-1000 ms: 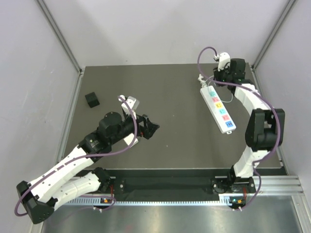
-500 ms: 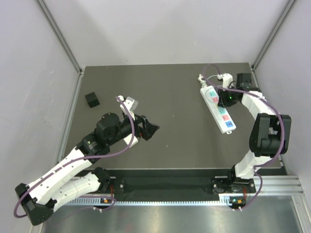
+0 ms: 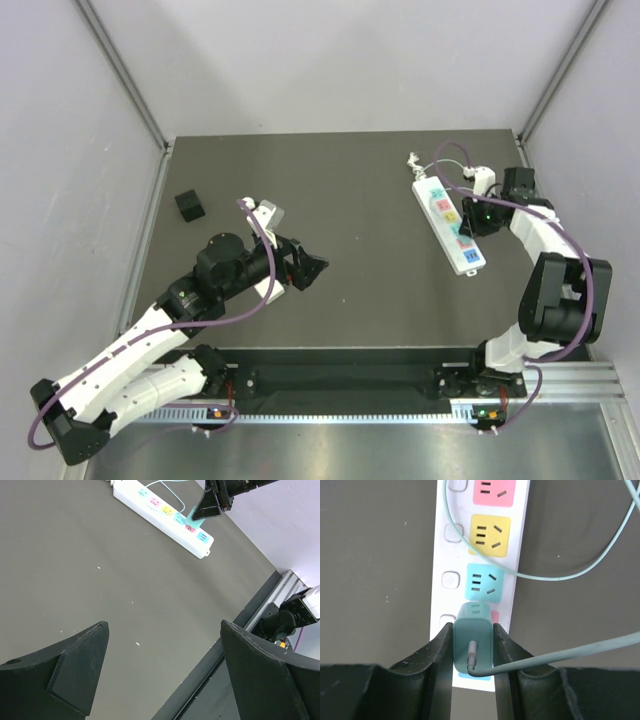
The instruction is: Insert the plug
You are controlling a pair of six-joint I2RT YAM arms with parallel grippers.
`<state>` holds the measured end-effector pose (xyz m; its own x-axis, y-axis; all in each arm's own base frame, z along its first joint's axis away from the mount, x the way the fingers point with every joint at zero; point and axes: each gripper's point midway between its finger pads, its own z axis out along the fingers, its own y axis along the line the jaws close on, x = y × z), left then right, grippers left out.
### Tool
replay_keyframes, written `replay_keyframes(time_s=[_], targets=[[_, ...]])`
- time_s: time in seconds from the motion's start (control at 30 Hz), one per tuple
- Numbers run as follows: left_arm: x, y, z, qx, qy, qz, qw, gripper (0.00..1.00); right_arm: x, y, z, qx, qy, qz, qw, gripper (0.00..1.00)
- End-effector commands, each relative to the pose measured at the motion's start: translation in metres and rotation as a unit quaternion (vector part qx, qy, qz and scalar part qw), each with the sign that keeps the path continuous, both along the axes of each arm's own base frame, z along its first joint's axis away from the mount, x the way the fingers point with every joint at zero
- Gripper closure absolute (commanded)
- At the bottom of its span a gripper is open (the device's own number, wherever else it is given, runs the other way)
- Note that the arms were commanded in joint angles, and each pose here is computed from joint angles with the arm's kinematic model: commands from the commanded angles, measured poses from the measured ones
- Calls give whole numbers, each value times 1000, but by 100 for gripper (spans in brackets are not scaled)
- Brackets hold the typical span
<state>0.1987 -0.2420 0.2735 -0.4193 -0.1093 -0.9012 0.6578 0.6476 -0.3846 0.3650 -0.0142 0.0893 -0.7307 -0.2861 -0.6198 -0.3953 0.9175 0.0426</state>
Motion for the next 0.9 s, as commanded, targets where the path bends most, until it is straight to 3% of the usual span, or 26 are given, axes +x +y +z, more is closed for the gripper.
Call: replay_keyframes(time_s=[0.0,0.5,0.87], targets=[[0,-5,18,-28,-25,-11,999,3,-11,3,6,13,0,1,1000,100],[-3,-5,17,-30,-23,-14,999,3,-30,-9,-11,-15,27,-41,999,100],[-3,-7,17,-32,-21,-20,999,3,-11,-9,8,-3,5,-49,999,100]])
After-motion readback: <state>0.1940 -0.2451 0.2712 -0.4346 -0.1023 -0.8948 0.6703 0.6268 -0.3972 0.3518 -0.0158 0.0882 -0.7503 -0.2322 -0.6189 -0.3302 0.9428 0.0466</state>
